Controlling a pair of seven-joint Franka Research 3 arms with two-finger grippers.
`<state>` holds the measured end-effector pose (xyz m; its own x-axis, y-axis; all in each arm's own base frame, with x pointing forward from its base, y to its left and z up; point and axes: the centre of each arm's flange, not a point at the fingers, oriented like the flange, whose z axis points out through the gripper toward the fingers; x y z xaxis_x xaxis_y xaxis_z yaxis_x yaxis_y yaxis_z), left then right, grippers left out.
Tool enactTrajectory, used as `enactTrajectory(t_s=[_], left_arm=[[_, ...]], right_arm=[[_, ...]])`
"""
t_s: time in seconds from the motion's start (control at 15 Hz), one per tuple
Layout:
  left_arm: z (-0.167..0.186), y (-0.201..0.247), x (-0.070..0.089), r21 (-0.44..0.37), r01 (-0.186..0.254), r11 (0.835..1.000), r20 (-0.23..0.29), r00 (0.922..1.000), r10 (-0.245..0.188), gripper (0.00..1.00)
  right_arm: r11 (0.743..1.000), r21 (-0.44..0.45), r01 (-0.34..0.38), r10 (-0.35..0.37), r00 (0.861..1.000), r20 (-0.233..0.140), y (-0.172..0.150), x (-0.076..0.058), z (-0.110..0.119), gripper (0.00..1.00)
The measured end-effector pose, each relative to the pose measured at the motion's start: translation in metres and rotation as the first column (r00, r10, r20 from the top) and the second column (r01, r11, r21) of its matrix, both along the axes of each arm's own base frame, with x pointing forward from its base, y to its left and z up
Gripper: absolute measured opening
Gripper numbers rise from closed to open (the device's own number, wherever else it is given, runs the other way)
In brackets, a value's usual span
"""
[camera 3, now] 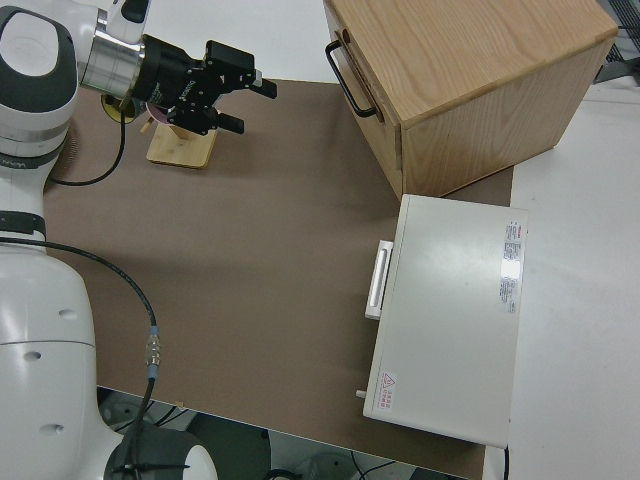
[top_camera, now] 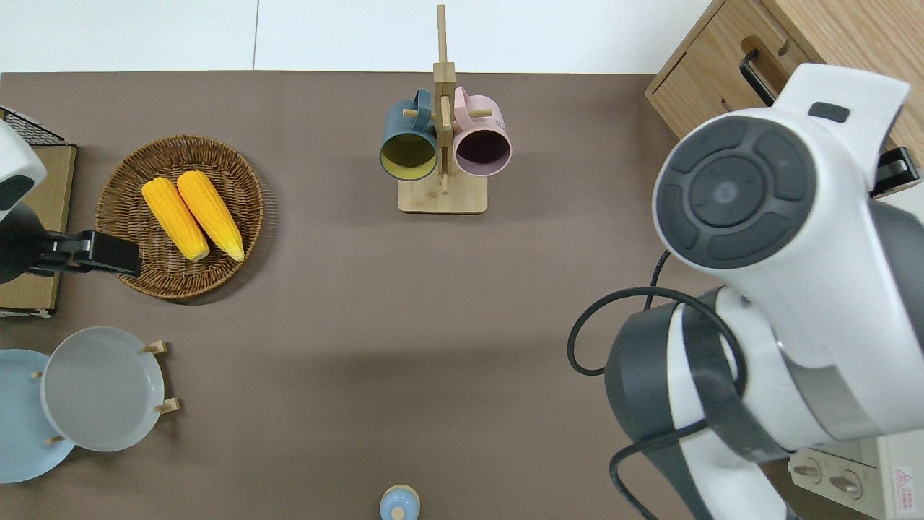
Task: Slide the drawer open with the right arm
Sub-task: 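Reach the right gripper up toward the black drawer handle, then close the right gripper around the black drawer handle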
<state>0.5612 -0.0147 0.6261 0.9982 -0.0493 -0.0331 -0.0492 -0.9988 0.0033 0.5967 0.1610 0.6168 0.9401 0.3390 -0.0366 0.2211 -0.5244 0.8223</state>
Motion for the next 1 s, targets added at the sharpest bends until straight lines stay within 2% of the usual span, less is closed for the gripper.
enactTrajectory(t_s=[0.27, 0.6, 1.0], left_arm=[[0.000, 0.000, 0.000, 0.000, 0.000, 1.000, 0.000, 1.0000, 0.000, 1.00], [0.000, 0.000, 0.000, 0.000, 0.000, 1.000, 0.000, 1.0000, 0.000, 1.00], [0.000, 0.000, 0.000, 0.000, 0.000, 1.000, 0.000, 1.0000, 0.000, 1.00]], right_arm=[[0.989, -0.116, -0.090, 0.092, 0.996, 0.016, 0.004, 0.018, -0.028, 0.98], [0.942, -0.269, -0.200, 0.211, 0.978, 0.009, 0.007, 0.044, -0.064, 0.98], [0.894, -0.383, -0.233, 0.263, 0.965, 0.027, -0.001, 0.077, -0.129, 0.98]])
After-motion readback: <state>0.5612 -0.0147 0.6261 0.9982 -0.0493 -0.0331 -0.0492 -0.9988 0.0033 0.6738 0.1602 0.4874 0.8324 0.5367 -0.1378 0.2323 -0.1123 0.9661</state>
